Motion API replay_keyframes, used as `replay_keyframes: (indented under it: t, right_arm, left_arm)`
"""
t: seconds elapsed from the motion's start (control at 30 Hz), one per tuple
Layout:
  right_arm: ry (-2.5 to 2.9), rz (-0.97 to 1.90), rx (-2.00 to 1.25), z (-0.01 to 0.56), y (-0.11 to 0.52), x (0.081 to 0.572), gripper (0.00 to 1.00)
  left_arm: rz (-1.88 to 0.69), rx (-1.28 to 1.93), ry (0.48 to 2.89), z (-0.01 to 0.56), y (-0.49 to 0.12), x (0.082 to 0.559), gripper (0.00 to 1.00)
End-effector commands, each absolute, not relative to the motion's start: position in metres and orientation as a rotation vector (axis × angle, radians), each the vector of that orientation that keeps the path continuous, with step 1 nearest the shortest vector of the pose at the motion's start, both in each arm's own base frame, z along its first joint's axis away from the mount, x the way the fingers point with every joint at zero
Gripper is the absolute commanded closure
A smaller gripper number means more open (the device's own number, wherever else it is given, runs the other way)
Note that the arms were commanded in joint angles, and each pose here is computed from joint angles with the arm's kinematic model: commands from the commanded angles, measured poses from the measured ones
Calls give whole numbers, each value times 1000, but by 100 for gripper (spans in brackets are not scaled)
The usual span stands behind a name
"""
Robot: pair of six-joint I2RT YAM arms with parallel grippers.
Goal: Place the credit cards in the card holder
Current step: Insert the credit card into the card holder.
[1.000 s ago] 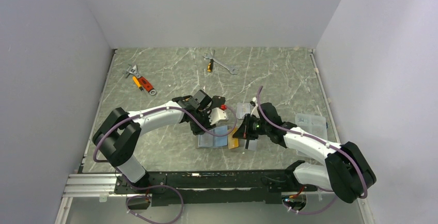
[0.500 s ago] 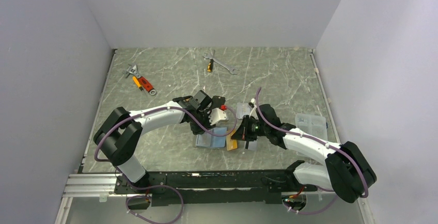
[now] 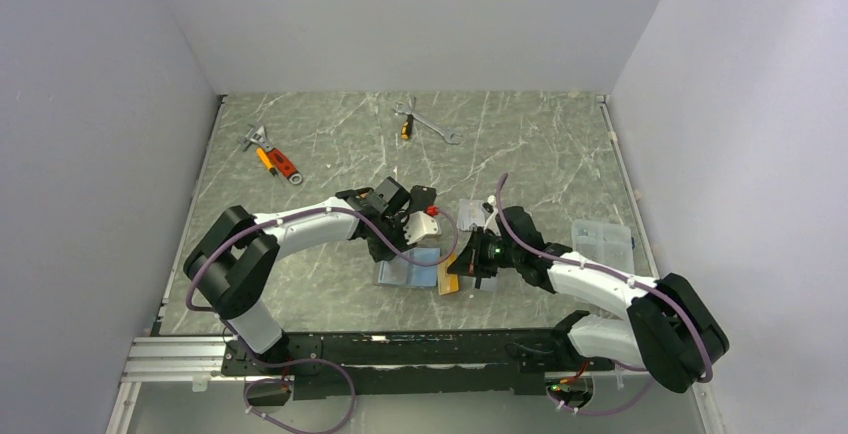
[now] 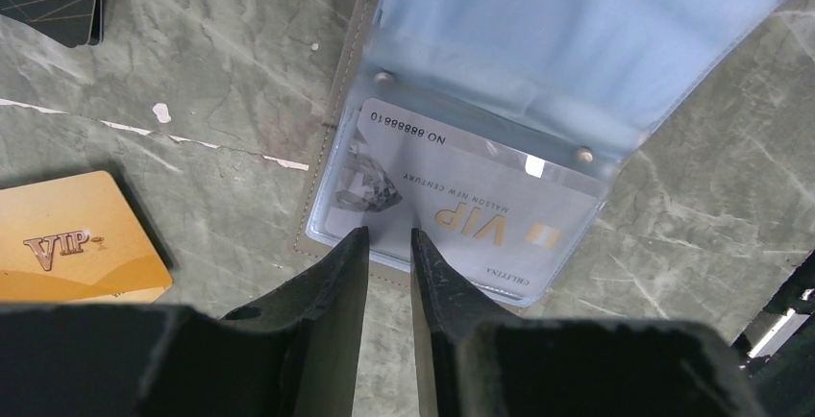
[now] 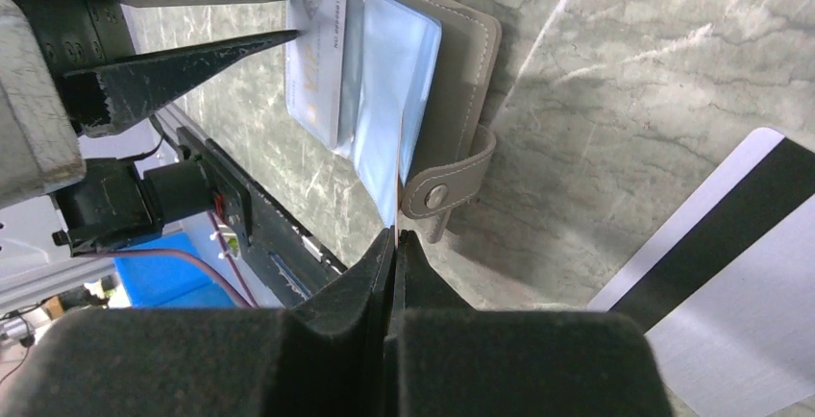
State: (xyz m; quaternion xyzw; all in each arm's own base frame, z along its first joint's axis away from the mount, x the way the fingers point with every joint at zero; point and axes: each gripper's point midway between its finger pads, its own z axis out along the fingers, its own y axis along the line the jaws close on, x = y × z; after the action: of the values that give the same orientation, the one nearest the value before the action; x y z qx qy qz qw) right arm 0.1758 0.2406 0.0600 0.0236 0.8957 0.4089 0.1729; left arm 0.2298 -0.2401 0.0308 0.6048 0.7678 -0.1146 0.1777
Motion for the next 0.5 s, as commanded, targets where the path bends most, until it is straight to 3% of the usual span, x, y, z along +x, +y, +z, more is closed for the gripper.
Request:
replay_keyframes:
  t: [0.0, 0.47]
  right_arm:
    - [2511, 1231, 85, 66, 246, 173, 100]
    - [2507, 1440, -59, 84, 249, 130, 100]
  left_arm:
    - [-332, 1720, 2191, 24, -238, 225, 73]
    - [-339, 1726, 2200, 23, -237, 222, 76]
